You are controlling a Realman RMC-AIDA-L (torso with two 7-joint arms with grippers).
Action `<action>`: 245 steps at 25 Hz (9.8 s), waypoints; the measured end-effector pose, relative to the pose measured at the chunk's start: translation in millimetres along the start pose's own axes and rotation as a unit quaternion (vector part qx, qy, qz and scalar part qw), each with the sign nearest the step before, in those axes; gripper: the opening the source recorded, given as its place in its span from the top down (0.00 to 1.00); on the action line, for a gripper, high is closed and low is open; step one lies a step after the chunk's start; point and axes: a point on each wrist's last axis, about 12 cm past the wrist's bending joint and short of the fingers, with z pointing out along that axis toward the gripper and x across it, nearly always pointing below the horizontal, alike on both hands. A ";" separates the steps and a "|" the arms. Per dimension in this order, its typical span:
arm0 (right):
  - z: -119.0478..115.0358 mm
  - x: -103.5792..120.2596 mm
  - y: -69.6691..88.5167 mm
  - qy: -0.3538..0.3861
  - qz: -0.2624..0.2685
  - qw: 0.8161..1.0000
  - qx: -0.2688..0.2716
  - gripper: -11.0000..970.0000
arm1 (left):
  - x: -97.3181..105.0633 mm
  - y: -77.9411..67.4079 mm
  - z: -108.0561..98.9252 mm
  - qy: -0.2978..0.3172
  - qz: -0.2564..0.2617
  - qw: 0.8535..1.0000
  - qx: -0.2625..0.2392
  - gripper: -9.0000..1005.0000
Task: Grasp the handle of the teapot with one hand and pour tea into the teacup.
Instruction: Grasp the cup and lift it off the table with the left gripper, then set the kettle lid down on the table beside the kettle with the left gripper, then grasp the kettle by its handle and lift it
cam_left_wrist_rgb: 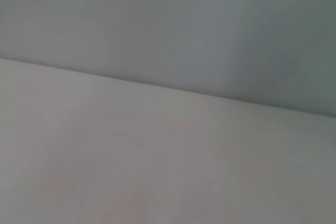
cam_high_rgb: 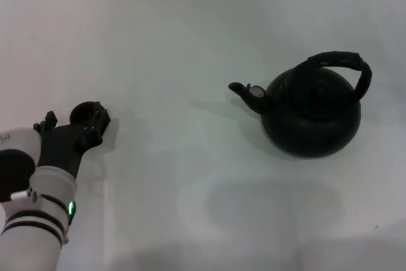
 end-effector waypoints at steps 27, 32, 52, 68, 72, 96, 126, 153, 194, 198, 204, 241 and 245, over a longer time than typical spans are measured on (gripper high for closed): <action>1.6 -2.2 0.1 -0.004 -0.002 1.000 -0.001 0.16 | 2.9 -2.4 6.1 0.023 -0.009 1.000 0.017 0.13; 0.6 -2.1 -0.5 -0.006 -0.002 1.000 -0.001 0.16 | 4.9 -1.5 6.2 0.027 -0.008 0.999 0.017 0.14; 0.9 -2.3 -2.8 -0.005 -0.002 1.000 0.004 0.17 | 2.5 -5.0 8.3 0.035 -0.006 0.999 0.016 0.28; 0.0 -0.5 -1.3 -0.001 -0.005 1.000 0.003 0.17 | -38.3 -42.0 35.8 0.034 0.124 0.969 0.209 0.30; -1.9 1.3 -1.4 0.001 -0.004 1.000 0.004 0.17 | -44.6 -47.8 46.1 0.054 0.142 0.948 0.280 0.30; -5.3 5.9 2.1 0.008 0.001 1.000 0.002 0.18 | -42.4 -11.9 55.6 0.131 0.137 0.901 0.391 0.30; -5.2 5.8 2.9 0.008 -0.001 1.000 -0.001 0.18 | -45.8 -26.0 69.1 0.145 0.145 0.888 0.411 0.30; -5.5 6.3 3.3 0.008 0.002 1.000 0.000 0.19 | -44.1 -29.0 78.8 0.176 0.141 0.882 0.415 0.27; -7.0 8.9 -0.6 0.018 0.001 1.000 0.007 0.19 | -55.3 -29.1 73.3 0.157 0.128 0.885 0.419 0.13; -7.5 9.4 -1.4 0.019 0.000 1.000 0.009 0.19 | -58.4 -22.6 70.7 0.147 0.127 0.890 0.413 0.13; -8.5 9.8 -2.8 0.020 -0.005 1.000 0.010 0.19 | -62.3 0.0 67.9 0.130 0.132 0.906 0.381 0.13; -78.2 -34.4 3.2 0.084 0.088 0.912 -0.392 0.20 | -50.1 107.2 64.0 -0.115 0.067 0.951 0.277 0.13; -76.0 -30.3 16.7 0.073 0.099 0.900 -0.418 0.20 | -50.7 105.0 64.1 -0.118 0.066 0.949 0.284 0.13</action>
